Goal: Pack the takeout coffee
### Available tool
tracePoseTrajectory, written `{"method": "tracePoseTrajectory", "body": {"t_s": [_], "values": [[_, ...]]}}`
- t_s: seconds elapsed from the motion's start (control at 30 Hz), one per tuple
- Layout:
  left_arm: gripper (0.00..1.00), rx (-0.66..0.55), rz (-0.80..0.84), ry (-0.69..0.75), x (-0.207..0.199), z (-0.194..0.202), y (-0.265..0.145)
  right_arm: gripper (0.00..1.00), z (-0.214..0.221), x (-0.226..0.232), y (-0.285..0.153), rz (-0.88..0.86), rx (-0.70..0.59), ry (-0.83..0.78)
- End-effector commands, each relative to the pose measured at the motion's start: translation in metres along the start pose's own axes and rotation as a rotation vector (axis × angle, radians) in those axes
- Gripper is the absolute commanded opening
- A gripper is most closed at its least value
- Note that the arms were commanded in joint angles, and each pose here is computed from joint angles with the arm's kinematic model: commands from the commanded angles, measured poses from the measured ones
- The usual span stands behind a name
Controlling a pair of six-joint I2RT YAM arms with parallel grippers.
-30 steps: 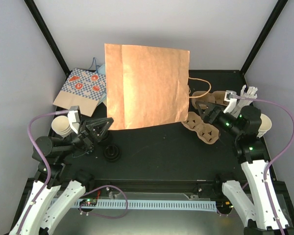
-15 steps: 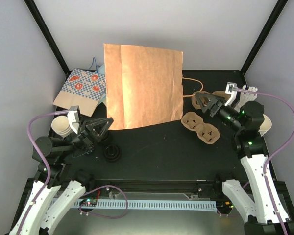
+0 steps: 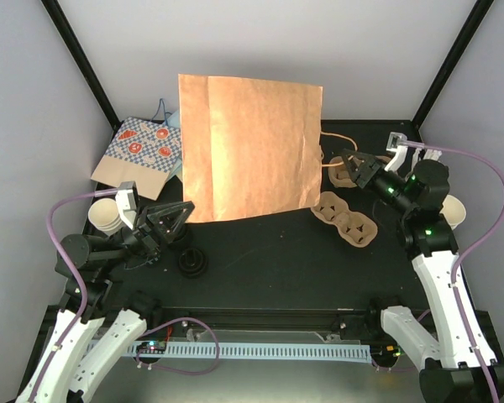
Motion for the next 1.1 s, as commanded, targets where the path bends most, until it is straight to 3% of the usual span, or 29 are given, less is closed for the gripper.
{"method": "tracePoseTrajectory", "body": {"t_s": [0.0, 0.1, 0.13, 0.2, 0.37, 0.4, 0.5, 0.57, 0.7, 0.87, 1.07], "values": [[0.02, -0.028, 0.027, 0.019, -0.005, -0.005, 0.000, 0.24, -0.015, 0.017, -0.007, -0.015, -0.028, -0.062], [0.02, -0.024, 0.020, 0.011, -0.003, -0.005, 0.002, 0.04, -0.022, 0.025, -0.011, -0.006, -0.034, -0.086], [0.02, -0.021, 0.012, 0.008, -0.001, -0.005, 0.002, 0.01, -0.024, 0.027, -0.013, 0.004, -0.037, -0.092], [0.03, -0.017, -0.029, -0.001, 0.006, -0.003, 0.003, 0.01, -0.027, 0.030, -0.016, 0.021, -0.045, -0.109], [0.18, 0.015, -0.292, -0.042, 0.049, 0.009, 0.004, 0.01, -0.033, 0.040, -0.025, 0.028, -0.058, -0.134], [0.26, 0.030, -0.349, -0.058, 0.059, 0.013, 0.003, 0.01, -0.034, 0.042, -0.026, 0.024, -0.054, -0.137], [0.80, 0.071, -0.509, -0.084, 0.087, 0.026, -0.001, 0.01, -0.034, 0.045, -0.025, 0.021, -0.024, -0.140], [0.98, 0.093, -0.647, -0.086, 0.103, 0.032, -0.009, 0.01, -0.033, 0.044, -0.023, 0.032, 0.003, -0.140], [0.99, 0.123, -0.848, -0.032, 0.120, 0.036, -0.024, 0.01, -0.029, 0.039, -0.014, 0.047, 0.091, -0.133], [0.99, 0.188, -0.836, 0.017, 0.118, 0.034, -0.020, 0.01, -0.020, 0.039, -0.001, 0.037, 0.193, -0.130], [0.99, 0.186, -0.785, -0.019, 0.111, 0.032, -0.014, 0.01, -0.024, 0.051, -0.002, 0.000, 0.183, -0.157]]}}
Point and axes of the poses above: each gripper's point midway between its finger pads, its own y axis out along the fingers, its own x axis along the line the jaws close on, z = x × y, the point moved 7 cm from there along -y, back along the fingers, and after that the axes turned 1 degree about -y, right-handed, at the moved point
